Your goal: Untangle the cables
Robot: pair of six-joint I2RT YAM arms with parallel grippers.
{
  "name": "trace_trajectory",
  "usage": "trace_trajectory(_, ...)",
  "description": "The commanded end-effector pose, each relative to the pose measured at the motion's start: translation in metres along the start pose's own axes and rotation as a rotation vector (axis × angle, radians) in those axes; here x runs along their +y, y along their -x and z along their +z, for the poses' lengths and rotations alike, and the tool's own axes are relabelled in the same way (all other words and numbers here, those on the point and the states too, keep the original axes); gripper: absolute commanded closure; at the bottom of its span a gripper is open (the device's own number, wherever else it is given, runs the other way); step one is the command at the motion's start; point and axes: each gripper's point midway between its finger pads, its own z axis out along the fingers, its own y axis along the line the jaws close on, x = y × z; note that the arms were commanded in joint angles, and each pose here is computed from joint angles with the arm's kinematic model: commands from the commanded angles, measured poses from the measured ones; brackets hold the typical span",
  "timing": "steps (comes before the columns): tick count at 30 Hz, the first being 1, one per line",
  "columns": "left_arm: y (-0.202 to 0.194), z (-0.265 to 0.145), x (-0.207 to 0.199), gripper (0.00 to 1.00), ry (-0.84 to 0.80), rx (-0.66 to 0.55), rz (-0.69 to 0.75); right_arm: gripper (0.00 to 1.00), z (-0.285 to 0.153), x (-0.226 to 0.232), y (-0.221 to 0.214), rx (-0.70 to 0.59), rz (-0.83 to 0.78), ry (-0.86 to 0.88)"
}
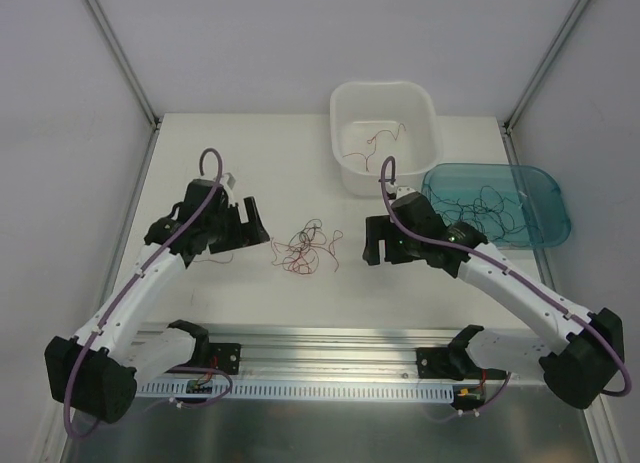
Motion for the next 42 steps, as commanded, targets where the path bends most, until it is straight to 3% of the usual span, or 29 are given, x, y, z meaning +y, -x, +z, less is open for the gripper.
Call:
trace_trajectory(1, -0.022, 0.015, -0.007, 0.16, 0.021, -0.009, -0.115, 0.14, -0.001, 0.020, 0.015, -0.064, 0.032, 0.059)
trace_trajectory(6, -0.040, 0.049, -0.019, 0.24, 0.004, -0.024, -0.117, 0.14, 0.007, 0.039, 0.016, -0.071, 0.032, 0.108)
trace_trajectory(11, -0.053, 0.076, -0.016, 0.38, 0.019, -0.023, -0.030, 0.14, 0.016, 0.056, 0.016, -0.067, 0.050, 0.163)
trace_trajectory(16, -0.053, 0.094, -0.014, 0.44, 0.008, -0.056, 0.035, 0.14, 0.025, 0.066, 0.017, -0.067, 0.057, 0.183)
trace_trajectory(22, -0.066, 0.110, -0.013, 0.50, 0.016, 0.000, 0.057, 0.14, 0.039, 0.092, 0.022, -0.051, 0.100, 0.255)
trace_trajectory(26, -0.071, 0.113, -0.021, 0.65, -0.012, 0.023, 0.064, 0.14, 0.054, 0.106, 0.026, -0.038, 0.125, 0.258)
trace_trajectory(29, -0.072, 0.111, -0.026, 0.81, -0.031, 0.027, 0.065, 0.14, 0.071, 0.120, 0.024, -0.004, 0.135, 0.265)
trace_trajectory(30, -0.075, 0.109, -0.029, 0.91, -0.051, 0.039, 0.063, 0.14, 0.079, 0.125, 0.023, 0.013, 0.143, 0.264)
trace_trajectory(32, -0.073, 0.104, -0.035, 0.98, -0.080, 0.031, 0.058, 0.14, 0.088, 0.134, 0.020, 0.031, 0.148, 0.279)
trace_trajectory(42, -0.078, 0.086, -0.049, 1.00, -0.169, 0.033, 0.031, 0.18, 0.140, 0.158, 0.016, 0.067, 0.255, 0.302)
